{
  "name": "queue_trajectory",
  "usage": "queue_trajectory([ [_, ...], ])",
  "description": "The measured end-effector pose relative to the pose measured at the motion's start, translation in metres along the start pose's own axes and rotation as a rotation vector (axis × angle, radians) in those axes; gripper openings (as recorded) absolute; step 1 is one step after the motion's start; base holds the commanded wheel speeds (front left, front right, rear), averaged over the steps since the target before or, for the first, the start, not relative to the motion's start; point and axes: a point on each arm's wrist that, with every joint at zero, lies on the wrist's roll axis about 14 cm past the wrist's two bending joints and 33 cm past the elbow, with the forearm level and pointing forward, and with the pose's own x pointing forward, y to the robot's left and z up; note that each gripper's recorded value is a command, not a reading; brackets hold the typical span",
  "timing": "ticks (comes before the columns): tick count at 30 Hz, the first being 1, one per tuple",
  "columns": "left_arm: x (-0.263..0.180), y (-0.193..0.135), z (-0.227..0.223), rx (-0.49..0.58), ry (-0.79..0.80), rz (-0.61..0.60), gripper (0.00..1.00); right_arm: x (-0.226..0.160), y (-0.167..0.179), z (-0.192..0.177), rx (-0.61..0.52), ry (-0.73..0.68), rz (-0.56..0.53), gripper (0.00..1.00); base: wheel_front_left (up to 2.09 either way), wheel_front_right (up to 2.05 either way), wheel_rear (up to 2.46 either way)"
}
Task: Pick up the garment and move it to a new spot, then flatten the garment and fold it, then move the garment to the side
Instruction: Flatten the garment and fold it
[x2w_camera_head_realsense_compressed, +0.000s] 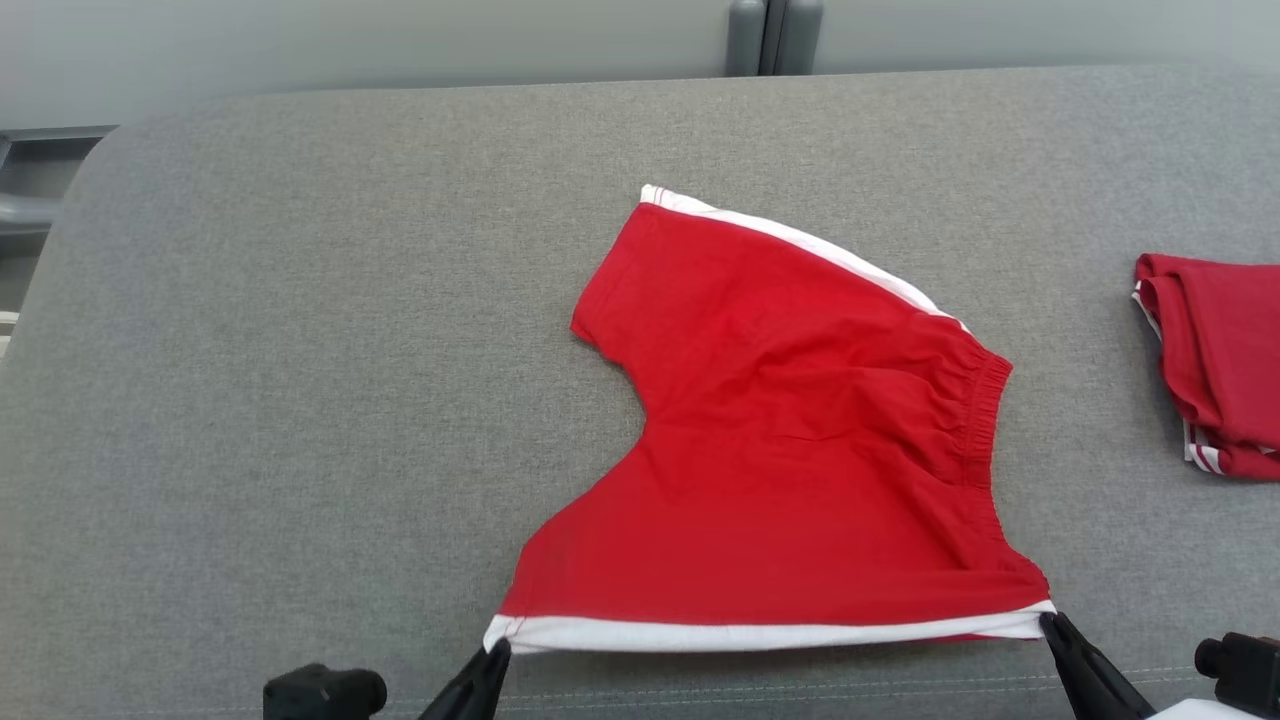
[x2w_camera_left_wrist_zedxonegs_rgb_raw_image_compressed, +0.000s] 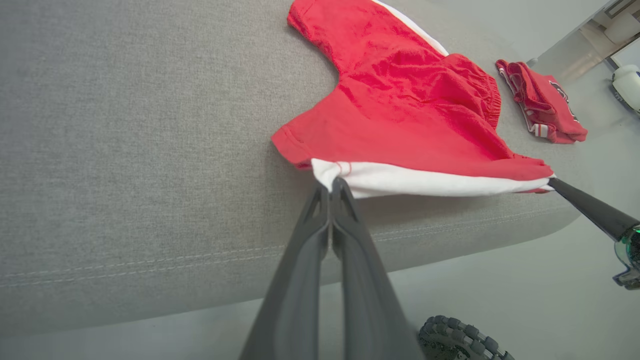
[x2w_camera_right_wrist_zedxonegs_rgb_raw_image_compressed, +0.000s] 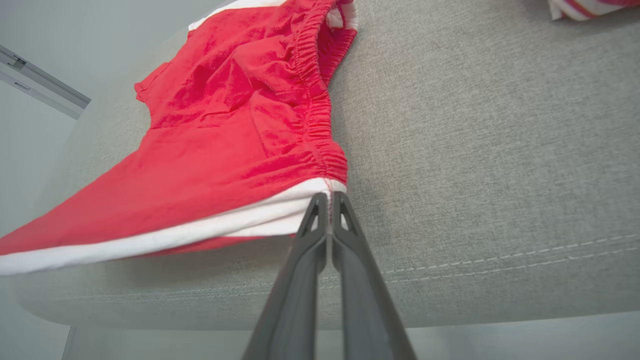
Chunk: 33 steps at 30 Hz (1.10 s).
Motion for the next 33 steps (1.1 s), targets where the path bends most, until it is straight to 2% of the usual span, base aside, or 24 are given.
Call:
queue_trajectory([
  [4,0.015,-0.001,0.027,0.09,-0.069,-0.032,0.0,0.004,0.004,0.012,0.0,-0.034,0.008,0.0,0.0,0.0,0.0],
  [10,0.052,-0.006,0.08,0.22,-0.179,-0.098,0.0,0.032,0.018,0.05,-0.037,-0.123,0.066,0.0,0.0,0.0,0.0],
  [16,0.097,-0.01,0.111,0.322,-0.181,-0.165,0.0,0.062,0.026,0.082,-0.067,-0.198,0.104,0.0,0.0,0.0,0.0],
  [23,0.171,-0.017,0.151,0.358,-0.153,-0.238,0.0,0.108,0.026,0.108,-0.076,-0.251,0.122,0.0,0.0,0.0,0.0],
  [28,0.223,-0.011,0.15,0.362,-0.058,-0.249,0.0,0.137,0.025,0.106,-0.061,-0.236,0.126,0.0,0.0,0.0,0.0],
  [33,0.267,-0.006,0.14,0.337,0.023,-0.252,0.0,0.155,0.008,0.099,-0.053,-0.222,0.082,0.0,0.0,0.0,0.0],
])
